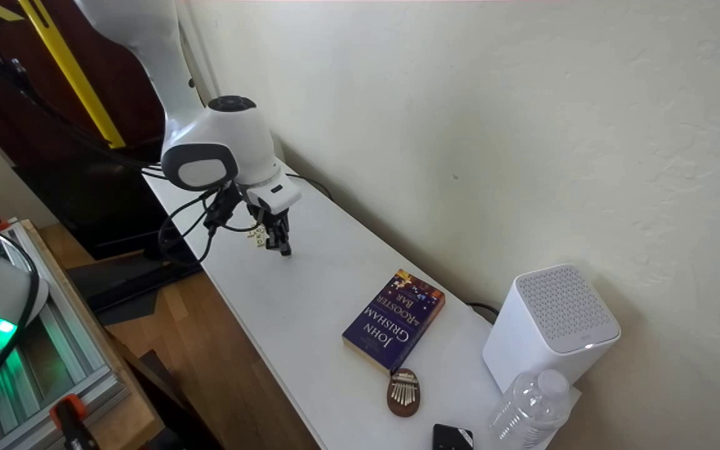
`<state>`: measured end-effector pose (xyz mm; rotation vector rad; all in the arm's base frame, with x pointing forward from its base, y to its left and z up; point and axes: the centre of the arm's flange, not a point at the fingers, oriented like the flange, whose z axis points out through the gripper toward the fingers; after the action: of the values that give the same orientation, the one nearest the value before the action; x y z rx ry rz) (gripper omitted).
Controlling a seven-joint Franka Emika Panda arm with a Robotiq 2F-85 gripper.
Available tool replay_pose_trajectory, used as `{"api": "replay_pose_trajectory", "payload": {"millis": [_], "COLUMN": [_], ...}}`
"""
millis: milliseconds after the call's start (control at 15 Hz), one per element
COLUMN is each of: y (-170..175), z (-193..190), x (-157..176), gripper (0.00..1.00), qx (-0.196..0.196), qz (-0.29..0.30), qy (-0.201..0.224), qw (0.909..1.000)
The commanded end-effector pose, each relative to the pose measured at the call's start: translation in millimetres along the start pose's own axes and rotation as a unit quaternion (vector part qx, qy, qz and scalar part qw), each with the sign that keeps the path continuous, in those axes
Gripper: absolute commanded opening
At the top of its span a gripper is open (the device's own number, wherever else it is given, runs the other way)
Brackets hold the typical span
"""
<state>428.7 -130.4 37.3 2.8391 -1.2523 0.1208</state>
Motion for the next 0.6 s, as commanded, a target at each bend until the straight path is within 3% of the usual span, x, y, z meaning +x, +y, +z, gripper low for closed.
{"api": "replay_pose_trajectory", "payload": {"millis": [0,533], "y": [-5.3,-9.0], "z": [9.9,10.8], "x": [-3.3,-0.9], "gripper": [0.00,0.00], "qx": [-0.004,-0.007], "qz": [0.035,0.074], "qy": [-0.031,-0.043], "qw": [0.9989,0.9964]}}
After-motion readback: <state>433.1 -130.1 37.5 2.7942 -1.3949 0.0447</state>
